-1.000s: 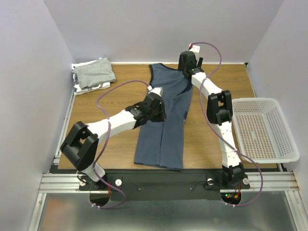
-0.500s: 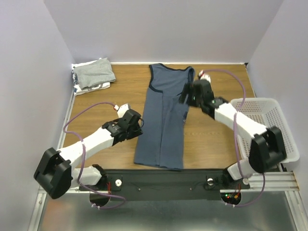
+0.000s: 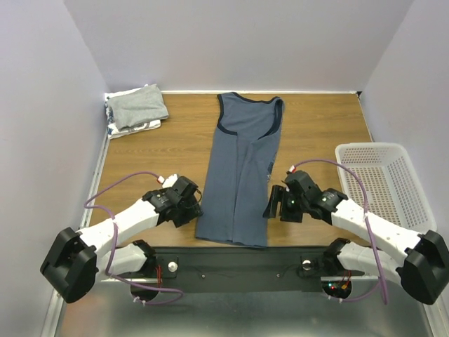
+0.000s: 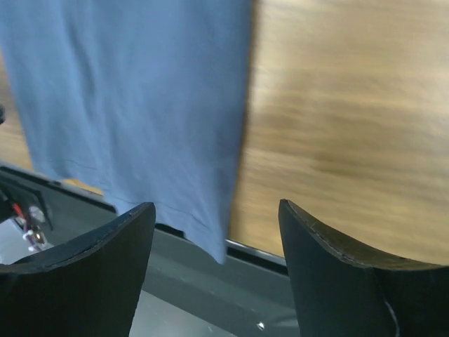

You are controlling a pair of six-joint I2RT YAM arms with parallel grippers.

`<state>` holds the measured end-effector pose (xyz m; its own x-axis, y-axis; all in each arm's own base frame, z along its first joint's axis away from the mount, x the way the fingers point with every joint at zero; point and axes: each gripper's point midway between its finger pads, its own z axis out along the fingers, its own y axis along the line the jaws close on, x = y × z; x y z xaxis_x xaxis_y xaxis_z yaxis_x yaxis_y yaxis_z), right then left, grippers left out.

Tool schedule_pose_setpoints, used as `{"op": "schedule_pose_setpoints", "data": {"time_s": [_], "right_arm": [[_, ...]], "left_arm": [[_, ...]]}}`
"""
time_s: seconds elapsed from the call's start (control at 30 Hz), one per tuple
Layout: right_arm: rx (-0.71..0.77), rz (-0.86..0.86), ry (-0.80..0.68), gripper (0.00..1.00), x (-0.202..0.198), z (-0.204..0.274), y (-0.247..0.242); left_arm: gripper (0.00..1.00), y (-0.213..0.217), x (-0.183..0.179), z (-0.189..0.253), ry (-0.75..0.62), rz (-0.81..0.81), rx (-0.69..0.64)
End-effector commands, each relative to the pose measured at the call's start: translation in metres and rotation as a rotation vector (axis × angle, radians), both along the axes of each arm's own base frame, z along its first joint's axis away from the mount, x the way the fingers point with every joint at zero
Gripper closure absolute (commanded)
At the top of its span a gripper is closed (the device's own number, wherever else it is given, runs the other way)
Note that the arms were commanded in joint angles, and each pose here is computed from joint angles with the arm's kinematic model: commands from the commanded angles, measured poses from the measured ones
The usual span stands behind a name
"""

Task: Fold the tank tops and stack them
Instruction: Fold the tank top

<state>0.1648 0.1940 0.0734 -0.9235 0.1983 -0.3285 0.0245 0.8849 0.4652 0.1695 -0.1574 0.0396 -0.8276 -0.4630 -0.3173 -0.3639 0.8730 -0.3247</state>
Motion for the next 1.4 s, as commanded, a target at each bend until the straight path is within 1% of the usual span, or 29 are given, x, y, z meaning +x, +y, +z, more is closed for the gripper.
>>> {"op": "schedule_pose_setpoints", "data": {"time_s": [0.0,0.13,0.23,0.3,0.6,0.83,0.97,1.07,1.13,1.17,1.2,1.27,1.3,1.33,1.37], "right_arm": [[0.051,0.014,0.123,0.25,-0.033,-0.004,-0.001],[0.049,0.029,0.209,0.28,-0.058,-0.024,-0.005],[0.067,0.042,0.247,0.30,-0.068,-0.029,-0.002],[0.096,0.052,0.262,0.31,-0.073,-0.029,0.003],[0.090,0.118,0.320,0.31,-0.096,-0.042,0.020],[0.088,0.084,0.323,0.32,-0.092,-0.048,0.026],[0.067,0.050,0.291,0.32,-0.081,-0.051,0.028],[0.062,0.034,0.278,0.32,-0.073,-0.053,0.032],[0.056,0.023,0.277,0.34,-0.071,-0.056,0.033],[0.047,0.014,0.273,0.37,-0.067,-0.058,0.034],[0.051,0.014,0.270,0.37,-0.066,-0.056,0.035],[0.052,-0.002,0.251,0.39,-0.061,-0.054,0.037],[0.052,-0.011,0.246,0.39,-0.059,-0.053,0.037],[0.052,-0.025,0.234,0.40,-0.055,-0.052,0.037],[0.055,-0.030,0.227,0.41,-0.053,-0.051,0.038]], "left_arm": [[0.34,0.004,-0.022,-0.003,0.055,-0.010,-0.034],[0.34,0.007,-0.032,-0.011,0.100,-0.037,-0.022],[0.34,0.008,-0.041,-0.018,0.133,-0.056,-0.021],[0.34,0.004,-0.048,-0.021,0.163,-0.075,-0.048],[0.34,-0.002,-0.073,-0.027,0.228,-0.139,-0.090],[0.41,-0.002,-0.082,-0.038,0.256,-0.154,-0.089],[0.46,-0.003,-0.074,-0.038,0.230,-0.156,-0.071],[0.56,-0.003,-0.069,-0.036,0.210,-0.169,-0.058],[0.59,-0.005,-0.067,-0.036,0.199,-0.179,-0.062],[0.64,-0.006,-0.065,-0.036,0.190,-0.185,-0.062],[0.68,-0.006,-0.064,-0.035,0.185,-0.191,-0.062],[0.71,-0.010,-0.060,-0.032,0.167,-0.204,-0.069],[0.77,-0.011,-0.058,-0.031,0.159,-0.211,-0.071],[0.79,-0.013,-0.056,-0.029,0.151,-0.219,-0.075],[0.86,-0.014,-0.055,-0.028,0.142,-0.225,-0.081]]}}
